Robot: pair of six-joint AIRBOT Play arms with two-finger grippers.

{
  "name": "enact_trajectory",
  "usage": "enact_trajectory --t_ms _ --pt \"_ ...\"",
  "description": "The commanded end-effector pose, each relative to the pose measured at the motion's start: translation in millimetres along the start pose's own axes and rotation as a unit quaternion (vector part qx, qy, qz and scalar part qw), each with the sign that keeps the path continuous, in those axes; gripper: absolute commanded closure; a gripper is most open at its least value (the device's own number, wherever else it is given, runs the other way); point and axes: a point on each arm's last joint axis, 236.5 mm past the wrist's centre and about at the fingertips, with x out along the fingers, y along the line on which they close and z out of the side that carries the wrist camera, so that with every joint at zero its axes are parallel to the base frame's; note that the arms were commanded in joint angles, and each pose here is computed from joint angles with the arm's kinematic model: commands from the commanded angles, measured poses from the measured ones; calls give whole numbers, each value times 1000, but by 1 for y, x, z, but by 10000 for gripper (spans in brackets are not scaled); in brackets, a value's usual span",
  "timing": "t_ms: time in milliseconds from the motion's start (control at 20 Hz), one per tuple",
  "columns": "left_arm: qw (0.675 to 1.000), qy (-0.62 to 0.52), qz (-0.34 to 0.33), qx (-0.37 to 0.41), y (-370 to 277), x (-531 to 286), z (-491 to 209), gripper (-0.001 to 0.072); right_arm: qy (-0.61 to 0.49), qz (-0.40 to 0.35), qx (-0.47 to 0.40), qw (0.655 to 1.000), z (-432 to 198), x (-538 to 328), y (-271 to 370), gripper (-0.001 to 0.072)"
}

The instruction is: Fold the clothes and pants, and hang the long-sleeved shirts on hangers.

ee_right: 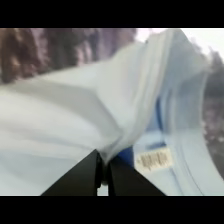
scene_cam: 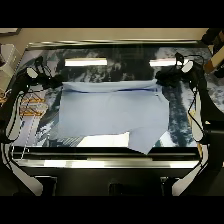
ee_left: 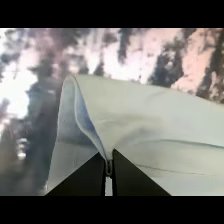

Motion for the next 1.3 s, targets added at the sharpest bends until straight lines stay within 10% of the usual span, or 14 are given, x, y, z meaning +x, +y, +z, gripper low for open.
enact_trajectory --t_ms 0,900,1000,1100,1200,1250 --pt "994 107 9 1 4 -5 -50 696 65 -79 -14 995 -30 -5 -38 672" --pt "978 187 86 28 5 -2 -96 695 138 -92 7 986 -66 16 -53 671" --pt "977 192 86 30 4 2 -100 692 144 -93 9 985 -69 17 -54 546" --pt "976 194 92 31 8 3 -100 455 154 -96 13 983 -73 14 -54 280" --pt "974 191 112 36 21 -7 -96 86 175 -116 -9 978 -80 -4 -61 210" --pt "972 197 125 37 28 -19 -96 31 186 -118 -44 974 -83 -20 -60 210"
